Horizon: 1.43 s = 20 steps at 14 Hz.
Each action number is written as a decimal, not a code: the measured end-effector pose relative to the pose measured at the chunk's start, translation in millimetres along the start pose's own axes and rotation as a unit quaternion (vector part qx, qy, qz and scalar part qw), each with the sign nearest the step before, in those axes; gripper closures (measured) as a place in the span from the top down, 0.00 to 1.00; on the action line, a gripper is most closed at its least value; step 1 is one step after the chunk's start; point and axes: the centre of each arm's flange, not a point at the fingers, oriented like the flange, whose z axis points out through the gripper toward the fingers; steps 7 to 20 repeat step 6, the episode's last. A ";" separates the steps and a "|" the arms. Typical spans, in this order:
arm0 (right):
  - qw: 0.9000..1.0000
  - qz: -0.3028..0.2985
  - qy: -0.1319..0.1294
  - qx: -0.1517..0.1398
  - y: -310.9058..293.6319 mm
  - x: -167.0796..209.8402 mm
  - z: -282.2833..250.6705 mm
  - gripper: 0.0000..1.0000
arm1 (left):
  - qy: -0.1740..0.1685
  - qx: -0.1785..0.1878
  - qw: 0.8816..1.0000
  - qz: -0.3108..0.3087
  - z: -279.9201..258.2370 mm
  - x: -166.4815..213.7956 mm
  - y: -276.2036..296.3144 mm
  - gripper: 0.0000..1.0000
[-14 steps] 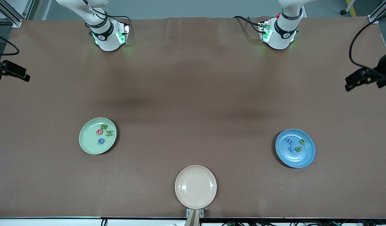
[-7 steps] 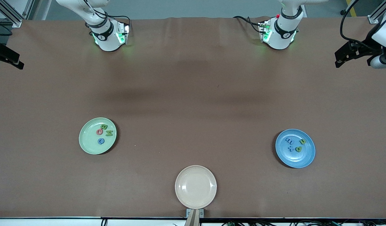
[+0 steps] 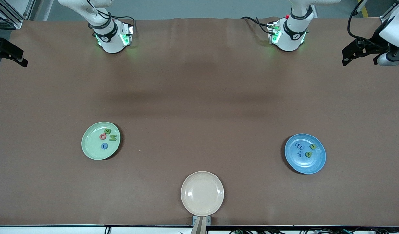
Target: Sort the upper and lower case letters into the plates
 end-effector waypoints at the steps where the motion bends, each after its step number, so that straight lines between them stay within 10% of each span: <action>1: 1.000 -0.001 0.000 0.004 -0.8 0.0 -0.1 1.00 | 0.002 0.000 1.000 0.000 -0.3 0.5 0.1 1.00; 20: 1.000 -0.025 0.000 0.008 -0.2 -0.2 -0.1 1.00 | 0.010 -0.001 1.000 0.000 -5.8 2.2 -0.4 1.00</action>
